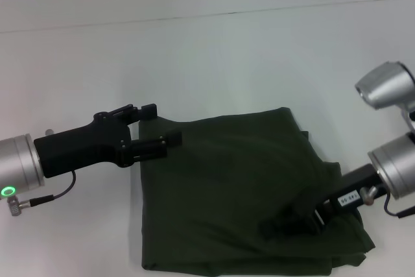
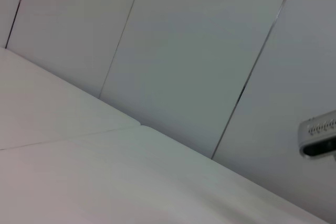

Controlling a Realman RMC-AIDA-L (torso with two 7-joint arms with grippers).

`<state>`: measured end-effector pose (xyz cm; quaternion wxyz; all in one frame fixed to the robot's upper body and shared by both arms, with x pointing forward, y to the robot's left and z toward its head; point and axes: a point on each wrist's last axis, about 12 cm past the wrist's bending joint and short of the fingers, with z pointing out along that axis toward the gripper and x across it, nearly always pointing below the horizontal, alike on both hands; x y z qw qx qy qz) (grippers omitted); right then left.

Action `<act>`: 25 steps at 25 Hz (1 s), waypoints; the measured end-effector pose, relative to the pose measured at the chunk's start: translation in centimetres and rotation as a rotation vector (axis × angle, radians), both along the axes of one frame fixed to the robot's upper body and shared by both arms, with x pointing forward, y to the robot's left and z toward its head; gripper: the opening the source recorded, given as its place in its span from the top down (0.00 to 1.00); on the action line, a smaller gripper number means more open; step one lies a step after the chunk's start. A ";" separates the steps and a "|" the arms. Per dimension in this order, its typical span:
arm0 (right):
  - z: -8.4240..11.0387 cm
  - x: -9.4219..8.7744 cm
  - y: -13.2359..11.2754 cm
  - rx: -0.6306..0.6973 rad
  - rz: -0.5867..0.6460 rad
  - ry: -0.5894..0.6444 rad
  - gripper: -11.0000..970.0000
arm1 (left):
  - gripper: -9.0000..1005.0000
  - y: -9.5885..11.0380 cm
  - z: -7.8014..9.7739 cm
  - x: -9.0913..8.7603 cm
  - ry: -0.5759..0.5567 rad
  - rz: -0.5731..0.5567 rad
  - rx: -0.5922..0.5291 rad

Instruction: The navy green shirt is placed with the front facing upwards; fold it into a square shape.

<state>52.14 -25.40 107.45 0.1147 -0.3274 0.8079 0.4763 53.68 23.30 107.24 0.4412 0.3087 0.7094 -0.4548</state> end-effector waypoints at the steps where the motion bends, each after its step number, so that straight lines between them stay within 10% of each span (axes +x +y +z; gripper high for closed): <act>1: 0.3 0.2 0.0 0.009 0.000 -0.010 0.91 | 0.10 0.0 0.0 0.0 0.000 0.000 0.000; 25: -0.9 2.9 6.6 -0.141 0.085 -0.066 0.91 | 0.10 -0.1 -0.1 0.3 -0.002 0.010 0.013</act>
